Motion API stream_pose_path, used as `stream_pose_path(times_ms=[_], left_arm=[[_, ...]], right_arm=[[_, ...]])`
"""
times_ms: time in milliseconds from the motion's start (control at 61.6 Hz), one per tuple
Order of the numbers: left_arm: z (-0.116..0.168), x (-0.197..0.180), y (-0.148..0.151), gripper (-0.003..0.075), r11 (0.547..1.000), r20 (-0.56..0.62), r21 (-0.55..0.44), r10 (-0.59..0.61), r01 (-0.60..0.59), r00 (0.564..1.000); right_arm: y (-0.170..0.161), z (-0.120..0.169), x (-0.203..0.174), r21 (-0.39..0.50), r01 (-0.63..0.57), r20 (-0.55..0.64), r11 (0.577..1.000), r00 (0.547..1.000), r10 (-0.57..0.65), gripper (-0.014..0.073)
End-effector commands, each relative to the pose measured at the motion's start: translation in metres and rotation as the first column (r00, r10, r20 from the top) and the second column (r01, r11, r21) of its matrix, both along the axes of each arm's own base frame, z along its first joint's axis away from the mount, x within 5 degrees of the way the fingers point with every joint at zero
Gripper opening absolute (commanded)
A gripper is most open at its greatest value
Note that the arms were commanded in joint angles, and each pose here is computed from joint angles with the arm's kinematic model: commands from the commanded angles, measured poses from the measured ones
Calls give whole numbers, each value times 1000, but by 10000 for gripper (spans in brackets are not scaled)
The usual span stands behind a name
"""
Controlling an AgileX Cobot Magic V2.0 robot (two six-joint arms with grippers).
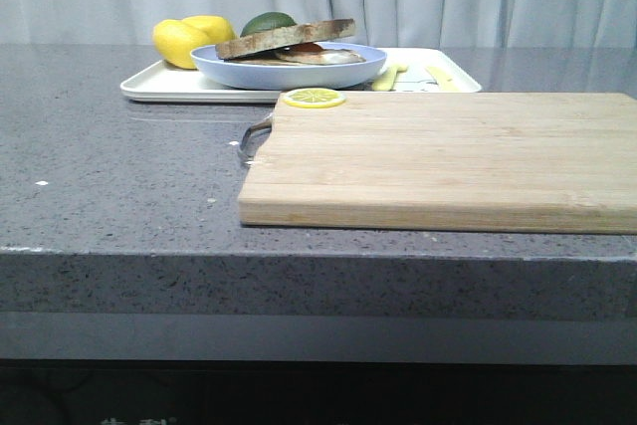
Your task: Place bread and move sandwich to tray
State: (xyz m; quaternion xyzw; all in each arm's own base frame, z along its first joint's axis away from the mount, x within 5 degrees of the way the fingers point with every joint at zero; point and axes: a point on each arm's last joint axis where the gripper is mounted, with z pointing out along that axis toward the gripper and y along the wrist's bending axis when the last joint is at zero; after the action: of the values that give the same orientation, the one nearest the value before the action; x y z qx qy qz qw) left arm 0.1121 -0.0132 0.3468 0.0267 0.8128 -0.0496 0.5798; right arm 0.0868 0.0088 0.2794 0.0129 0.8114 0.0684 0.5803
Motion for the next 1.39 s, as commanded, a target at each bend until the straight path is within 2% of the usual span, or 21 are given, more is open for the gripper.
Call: stream_pose_path(times_ms=[0, 146, 243, 989, 1119, 1314, 1379], left_arm=[[3, -21, 3, -20, 1000, 187, -31, 10, -4, 982], [-21, -42, 5, -20, 1000, 182, -30, 9, -4, 983], [-27, -45, 5, -20, 1000, 179, -30, 9, -4, 984], [-28, -45, 5, -20, 999, 204, -35, 10, -3, 979], [-46, -57, 7, -20, 998, 264, -67, 36, -19, 964], [-87, -75, 10, -20, 995, 316, -89, 75, -49, 946], [-98, -72, 10, -20, 994, 298, -94, 75, -49, 952]], right_arm=[[0, 15, 2, 5, 6, 98, 1000, 995, -7, -61], [0, 15, 2, 5, 6, 98, 1000, 995, -7, -61], [0, 15, 2, 5, 6, 98, 1000, 995, -7, -61], [0, 15, 2, 5, 6, 98, 1000, 995, -7, -61], [0, 15, 2, 5, 6, 98, 1000, 995, -7, -61], [0, 15, 2, 5, 6, 98, 1000, 995, -7, -61], [0, 15, 2, 5, 6, 96, 1000, 995, -7, -61]])
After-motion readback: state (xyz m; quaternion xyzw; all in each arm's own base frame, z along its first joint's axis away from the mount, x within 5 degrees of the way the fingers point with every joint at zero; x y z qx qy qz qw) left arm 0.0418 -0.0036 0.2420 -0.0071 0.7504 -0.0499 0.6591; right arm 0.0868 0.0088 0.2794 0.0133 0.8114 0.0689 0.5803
